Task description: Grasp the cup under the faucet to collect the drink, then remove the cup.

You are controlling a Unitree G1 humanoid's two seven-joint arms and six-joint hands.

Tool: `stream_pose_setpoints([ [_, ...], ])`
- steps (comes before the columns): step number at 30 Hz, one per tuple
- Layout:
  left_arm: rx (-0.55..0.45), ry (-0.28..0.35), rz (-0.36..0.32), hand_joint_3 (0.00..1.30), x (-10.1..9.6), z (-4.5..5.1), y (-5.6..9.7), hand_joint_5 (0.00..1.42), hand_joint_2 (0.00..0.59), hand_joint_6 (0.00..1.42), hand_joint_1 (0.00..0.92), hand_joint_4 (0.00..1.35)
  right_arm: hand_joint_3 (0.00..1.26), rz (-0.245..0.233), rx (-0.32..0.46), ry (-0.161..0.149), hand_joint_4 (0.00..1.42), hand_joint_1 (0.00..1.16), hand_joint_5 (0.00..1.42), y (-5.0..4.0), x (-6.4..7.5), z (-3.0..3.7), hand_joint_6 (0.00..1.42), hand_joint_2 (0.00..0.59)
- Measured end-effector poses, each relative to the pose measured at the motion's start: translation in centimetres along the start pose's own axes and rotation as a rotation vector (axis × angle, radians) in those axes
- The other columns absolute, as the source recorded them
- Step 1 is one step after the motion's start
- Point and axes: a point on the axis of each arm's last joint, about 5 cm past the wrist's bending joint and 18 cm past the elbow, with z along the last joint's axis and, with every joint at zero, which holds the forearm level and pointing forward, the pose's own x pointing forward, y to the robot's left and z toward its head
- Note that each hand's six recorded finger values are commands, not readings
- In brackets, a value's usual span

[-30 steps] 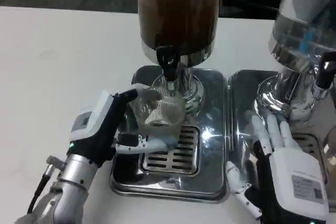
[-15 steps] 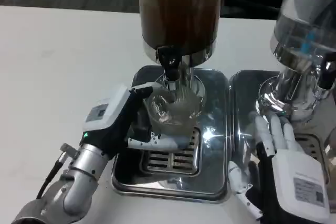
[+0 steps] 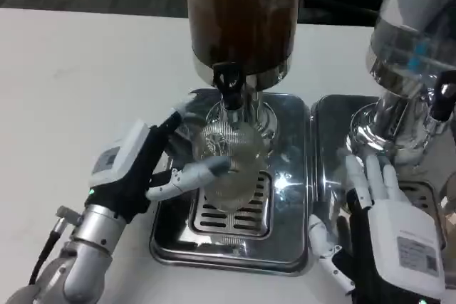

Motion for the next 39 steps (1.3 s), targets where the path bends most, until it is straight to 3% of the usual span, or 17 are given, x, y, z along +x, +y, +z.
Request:
stream_pose_setpoints([
  [8,-0.011,0.001,0.026,0.15,-0.4,-0.11,0.2,0.59,0.0,0.68,0.0,0.33,0.09,0.015,-0.002,-0.005,0.0,0.11,0.0,0.19,0.1,-0.22,0.15,0.506],
  [13,-0.056,-0.003,0.101,0.15,-1.6,-0.47,1.3,0.52,0.001,0.63,0.0,0.3,0.09,0.014,-0.001,-0.005,0.0,0.11,0.0,0.19,0.1,-0.21,0.15,0.506],
  [15,-0.076,0.032,0.148,0.14,-2.8,-1.09,2.3,0.46,0.001,0.55,0.0,0.26,0.09,0.014,-0.002,-0.003,0.0,0.11,0.0,0.19,0.1,-0.24,0.15,0.506],
  [17,-0.072,0.05,0.176,0.11,-3.9,-1.58,3.6,0.32,0.016,0.31,0.0,0.13,0.09,0.013,-0.001,-0.003,0.0,0.11,0.0,0.21,0.1,-0.23,0.15,0.506],
  [21,-0.048,0.019,0.185,0.02,-5.2,-1.62,5.7,0.18,0.042,0.13,0.0,0.0,0.09,0.015,-0.006,-0.005,0.0,0.11,0.0,0.19,0.0,-0.28,0.15,0.504],
  [25,-0.083,-0.027,0.176,0.0,-5.8,-0.92,6.8,0.08,0.058,0.01,0.0,0.0,0.09,0.016,-0.01,-0.004,0.0,0.12,0.0,0.13,-0.1,-0.39,0.15,0.502],
  [33,-0.213,-0.198,0.157,0.0,-5.0,1.83,9.0,0.07,0.061,0.0,0.0,0.0,0.09,0.025,-0.015,-0.008,0.0,0.13,0.0,0.02,-0.1,-0.51,0.15,0.5],
  [35,-0.247,-0.245,0.132,0.0,-4.4,2.58,9.5,0.06,0.063,0.0,0.0,0.0,0.09,0.027,-0.016,-0.01,0.0,0.13,0.0,0.0,0.0,-0.52,0.15,0.5],
  [39,-0.264,-0.281,0.057,0.0,-3.7,3.39,9.9,0.06,0.068,0.02,0.0,0.0,0.09,0.029,-0.014,-0.01,0.0,0.13,0.0,-0.01,0.0,-0.51,0.15,0.5],
])
